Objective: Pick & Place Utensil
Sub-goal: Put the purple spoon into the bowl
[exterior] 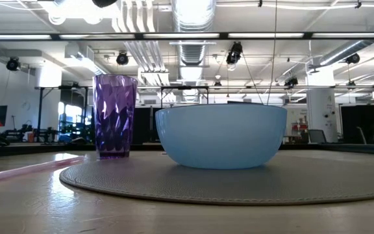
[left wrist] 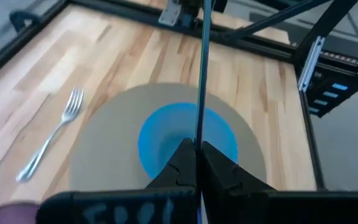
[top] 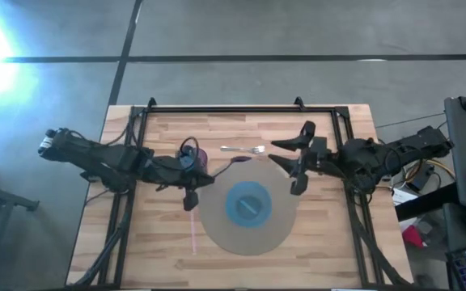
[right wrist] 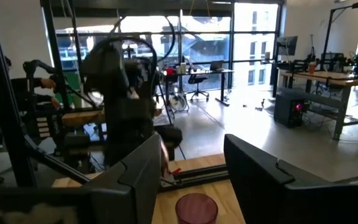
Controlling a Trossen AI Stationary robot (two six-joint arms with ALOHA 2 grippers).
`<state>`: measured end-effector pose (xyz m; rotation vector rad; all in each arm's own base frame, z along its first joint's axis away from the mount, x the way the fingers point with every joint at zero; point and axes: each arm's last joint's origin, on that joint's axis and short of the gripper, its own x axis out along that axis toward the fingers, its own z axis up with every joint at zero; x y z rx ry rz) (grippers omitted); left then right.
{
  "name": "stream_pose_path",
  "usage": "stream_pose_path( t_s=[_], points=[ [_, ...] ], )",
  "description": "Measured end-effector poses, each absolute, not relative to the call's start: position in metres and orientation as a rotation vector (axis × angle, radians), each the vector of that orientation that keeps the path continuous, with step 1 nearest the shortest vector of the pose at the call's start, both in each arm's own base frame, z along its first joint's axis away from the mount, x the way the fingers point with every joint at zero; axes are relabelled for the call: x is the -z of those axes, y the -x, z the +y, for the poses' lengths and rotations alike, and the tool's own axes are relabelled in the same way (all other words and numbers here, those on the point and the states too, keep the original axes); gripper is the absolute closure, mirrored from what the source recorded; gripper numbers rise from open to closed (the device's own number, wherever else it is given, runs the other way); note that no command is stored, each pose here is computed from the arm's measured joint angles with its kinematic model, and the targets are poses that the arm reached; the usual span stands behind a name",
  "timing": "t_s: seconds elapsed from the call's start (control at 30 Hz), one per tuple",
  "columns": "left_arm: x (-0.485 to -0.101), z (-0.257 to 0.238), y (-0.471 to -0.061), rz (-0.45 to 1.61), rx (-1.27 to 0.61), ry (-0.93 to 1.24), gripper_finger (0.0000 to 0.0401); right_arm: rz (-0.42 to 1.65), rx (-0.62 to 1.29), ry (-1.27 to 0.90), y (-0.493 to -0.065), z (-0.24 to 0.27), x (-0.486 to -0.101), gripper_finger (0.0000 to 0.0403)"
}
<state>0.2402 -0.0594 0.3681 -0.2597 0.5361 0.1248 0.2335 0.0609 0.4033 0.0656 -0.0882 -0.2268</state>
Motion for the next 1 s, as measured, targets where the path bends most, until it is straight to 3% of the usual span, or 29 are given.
stream_pose_path(
  t_s=[0.43, 1.0],
  points=[
    [-0.405, -0.05, -0.249, 0.606, -0.01, 0.492, 0.0401, -0.093, 0.225, -0.067, -0.206, 0.052, -0.415, 0.0231],
    [-0.407, -0.044, -0.29, 0.913, -0.112, 0.409, 0.0401, -0.049, 0.224, -0.044, -0.204, 0.051, -0.411, 0.0229]
  ],
)
